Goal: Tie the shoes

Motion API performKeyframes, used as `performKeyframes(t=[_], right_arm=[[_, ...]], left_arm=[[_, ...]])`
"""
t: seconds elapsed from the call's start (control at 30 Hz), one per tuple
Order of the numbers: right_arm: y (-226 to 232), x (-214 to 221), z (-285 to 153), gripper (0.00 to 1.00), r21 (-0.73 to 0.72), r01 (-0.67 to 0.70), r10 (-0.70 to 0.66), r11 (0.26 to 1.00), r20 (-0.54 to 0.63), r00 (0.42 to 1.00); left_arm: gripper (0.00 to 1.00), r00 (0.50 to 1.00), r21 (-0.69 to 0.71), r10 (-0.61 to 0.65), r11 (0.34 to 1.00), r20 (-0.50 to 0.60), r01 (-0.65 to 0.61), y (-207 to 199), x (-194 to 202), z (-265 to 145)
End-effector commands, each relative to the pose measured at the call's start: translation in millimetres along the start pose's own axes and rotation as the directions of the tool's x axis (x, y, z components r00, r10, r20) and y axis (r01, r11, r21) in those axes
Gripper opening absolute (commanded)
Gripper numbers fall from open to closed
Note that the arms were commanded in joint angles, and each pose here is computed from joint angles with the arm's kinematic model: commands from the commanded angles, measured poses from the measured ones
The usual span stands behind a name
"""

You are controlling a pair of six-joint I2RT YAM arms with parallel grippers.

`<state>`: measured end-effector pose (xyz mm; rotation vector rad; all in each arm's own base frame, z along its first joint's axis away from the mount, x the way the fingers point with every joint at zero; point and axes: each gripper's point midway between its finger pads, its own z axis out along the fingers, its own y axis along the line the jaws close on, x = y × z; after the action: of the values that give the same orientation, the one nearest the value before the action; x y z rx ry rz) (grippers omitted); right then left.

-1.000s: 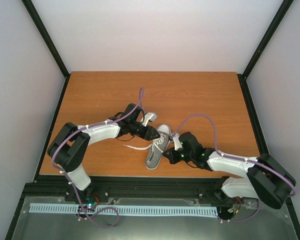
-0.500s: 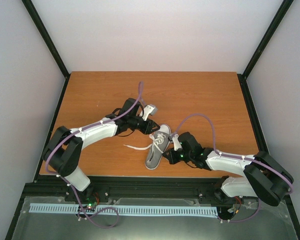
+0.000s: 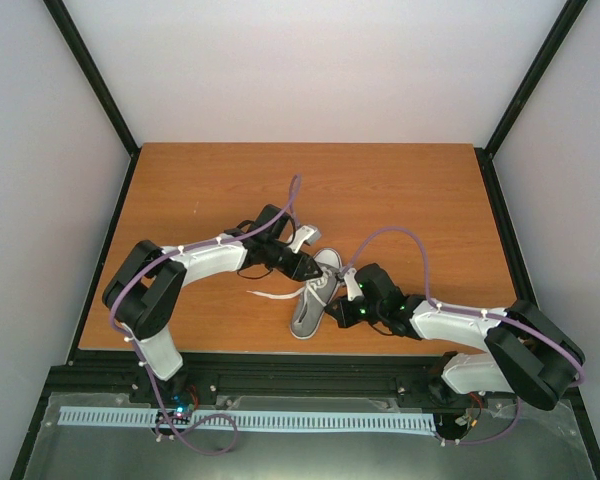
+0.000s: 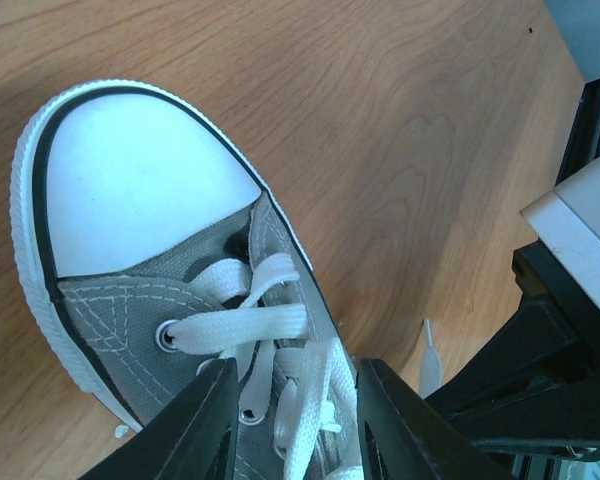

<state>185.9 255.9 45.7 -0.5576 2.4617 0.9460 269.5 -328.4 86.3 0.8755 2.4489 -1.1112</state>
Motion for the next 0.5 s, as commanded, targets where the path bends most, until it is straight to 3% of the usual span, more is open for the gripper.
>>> performKeyframes(t=[0.0,0.47], right_arm=[[6,-13,0,0.03,-0.021,0.006,-0.005,1.0,0.031,1.0],[6,-13,2,0.03,-0.018,0.007,-0.006,1.0,0.028,1.0]], left_arm=[[0.36,0.999,0.023,0.033,0.999,-0.002,-0.033,-11,-4,-5],[0.28,1.0,0.003,0.007,1.0,-0.03,-0.007,-9,7,-8]])
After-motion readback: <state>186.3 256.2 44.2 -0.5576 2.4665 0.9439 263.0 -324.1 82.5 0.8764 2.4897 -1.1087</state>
